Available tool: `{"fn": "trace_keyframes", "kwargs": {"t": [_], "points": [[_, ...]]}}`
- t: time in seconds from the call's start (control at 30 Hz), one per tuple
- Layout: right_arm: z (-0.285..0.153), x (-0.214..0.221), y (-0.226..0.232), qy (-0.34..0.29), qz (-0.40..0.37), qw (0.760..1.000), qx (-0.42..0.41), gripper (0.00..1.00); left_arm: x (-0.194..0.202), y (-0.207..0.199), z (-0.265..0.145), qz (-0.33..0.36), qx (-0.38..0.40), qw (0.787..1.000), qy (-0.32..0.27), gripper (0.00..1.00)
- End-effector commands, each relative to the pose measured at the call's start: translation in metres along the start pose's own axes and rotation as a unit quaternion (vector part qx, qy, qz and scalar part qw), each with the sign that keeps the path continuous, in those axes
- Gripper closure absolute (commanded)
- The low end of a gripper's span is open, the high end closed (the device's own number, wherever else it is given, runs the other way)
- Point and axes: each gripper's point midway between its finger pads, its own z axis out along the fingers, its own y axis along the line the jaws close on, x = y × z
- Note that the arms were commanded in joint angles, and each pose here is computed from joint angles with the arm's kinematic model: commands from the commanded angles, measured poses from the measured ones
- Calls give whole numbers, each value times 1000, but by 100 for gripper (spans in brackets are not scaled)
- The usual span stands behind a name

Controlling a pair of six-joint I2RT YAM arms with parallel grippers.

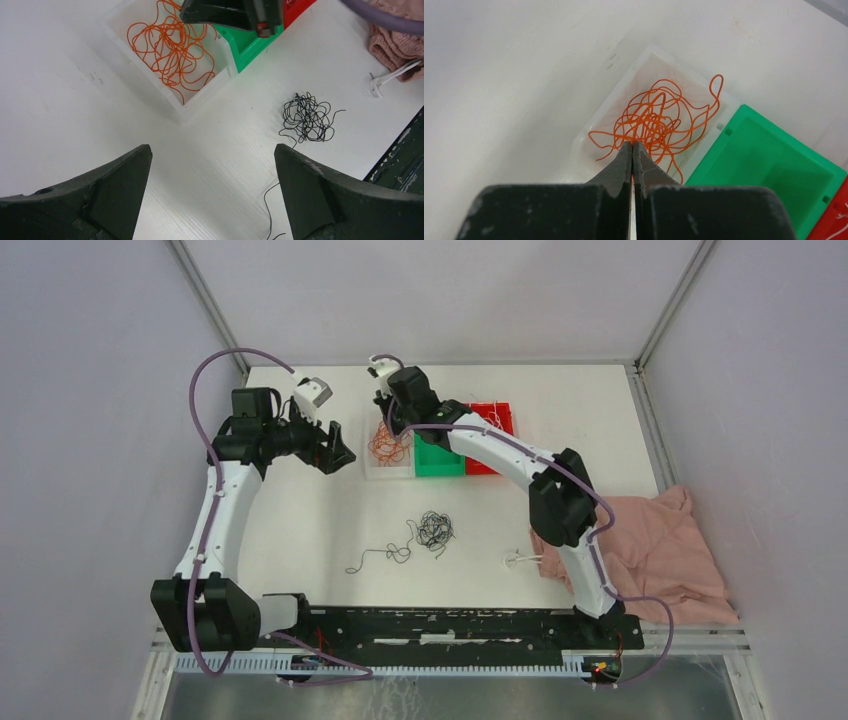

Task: Untangle the cables
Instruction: Place the cable in the bin.

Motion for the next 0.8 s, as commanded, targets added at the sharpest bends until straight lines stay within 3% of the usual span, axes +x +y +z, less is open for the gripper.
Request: {"fn": "trace_keyframes", "kwargs": {"t": [0.0,0.27,0.4,0.5,0.63,0.77], "points": [[22,-31,-12,-42,-10,999,23,100,-20,-4,-7,2,3,999,-33,0],[71,22,-17,9,-18,999,38,97,-22,-8,-6,4,17,999,-37,1],[70,27,-15,19,-14,999,32,68,-20,-7,-3,2,20,999,-34,1],[48,-4,-10,-14,-8,1000,20,53,-18,-10,-3,5,30,999,-31,1],[5,-51,-1,-65,0,998,-7,39,-16,-19,-6,13,54,998,-25,1],[-40,-67,11,-84,8,995,-48,31,7,-38,-8,51,109,993,1,0]]}}
